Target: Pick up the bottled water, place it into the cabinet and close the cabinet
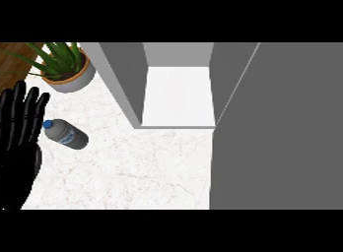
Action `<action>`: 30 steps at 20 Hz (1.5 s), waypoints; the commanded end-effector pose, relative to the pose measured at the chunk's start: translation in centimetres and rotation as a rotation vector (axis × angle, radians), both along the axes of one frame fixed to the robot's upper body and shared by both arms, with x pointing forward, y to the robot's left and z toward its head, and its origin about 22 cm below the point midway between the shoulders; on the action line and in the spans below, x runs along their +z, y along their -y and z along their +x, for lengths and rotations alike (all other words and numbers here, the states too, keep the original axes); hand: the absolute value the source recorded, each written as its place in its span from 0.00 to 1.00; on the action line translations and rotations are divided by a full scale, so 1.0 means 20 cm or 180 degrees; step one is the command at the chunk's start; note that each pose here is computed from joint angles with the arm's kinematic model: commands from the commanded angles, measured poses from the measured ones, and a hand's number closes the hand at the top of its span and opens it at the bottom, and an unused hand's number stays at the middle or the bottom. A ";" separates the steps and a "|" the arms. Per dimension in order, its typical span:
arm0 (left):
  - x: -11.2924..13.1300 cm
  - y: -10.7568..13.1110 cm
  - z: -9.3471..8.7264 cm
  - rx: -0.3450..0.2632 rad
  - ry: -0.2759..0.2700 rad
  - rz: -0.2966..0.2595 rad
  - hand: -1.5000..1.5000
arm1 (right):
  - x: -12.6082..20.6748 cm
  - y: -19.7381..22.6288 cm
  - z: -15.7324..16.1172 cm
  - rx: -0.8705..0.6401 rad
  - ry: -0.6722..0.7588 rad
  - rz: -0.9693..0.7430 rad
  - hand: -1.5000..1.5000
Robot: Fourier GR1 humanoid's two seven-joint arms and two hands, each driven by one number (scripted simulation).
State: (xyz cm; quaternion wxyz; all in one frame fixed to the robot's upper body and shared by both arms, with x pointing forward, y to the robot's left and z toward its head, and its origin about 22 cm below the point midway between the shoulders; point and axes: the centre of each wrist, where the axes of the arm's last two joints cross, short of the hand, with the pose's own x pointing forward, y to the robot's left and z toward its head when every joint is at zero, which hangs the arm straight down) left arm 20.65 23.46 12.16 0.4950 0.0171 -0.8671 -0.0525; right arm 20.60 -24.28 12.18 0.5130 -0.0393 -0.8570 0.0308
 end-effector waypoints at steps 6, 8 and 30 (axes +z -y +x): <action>-0.01 -0.15 -0.01 0.1730 0.0115 -0.0021 0.00 | 0.02 0.06 -0.17 0.0000 -0.0223 -0.0219 0.00; -0.05 -0.12 0.00 0.1666 -0.0328 -0.0932 0.00 | -0.04 -0.06 -0.18 0.0683 -0.0513 0.0215 0.00; 0.03 0.16 -0.28 0.1842 -0.0378 -0.1082 0.00 | 0.21 0.02 -0.75 0.0675 -0.0531 0.0181 0.00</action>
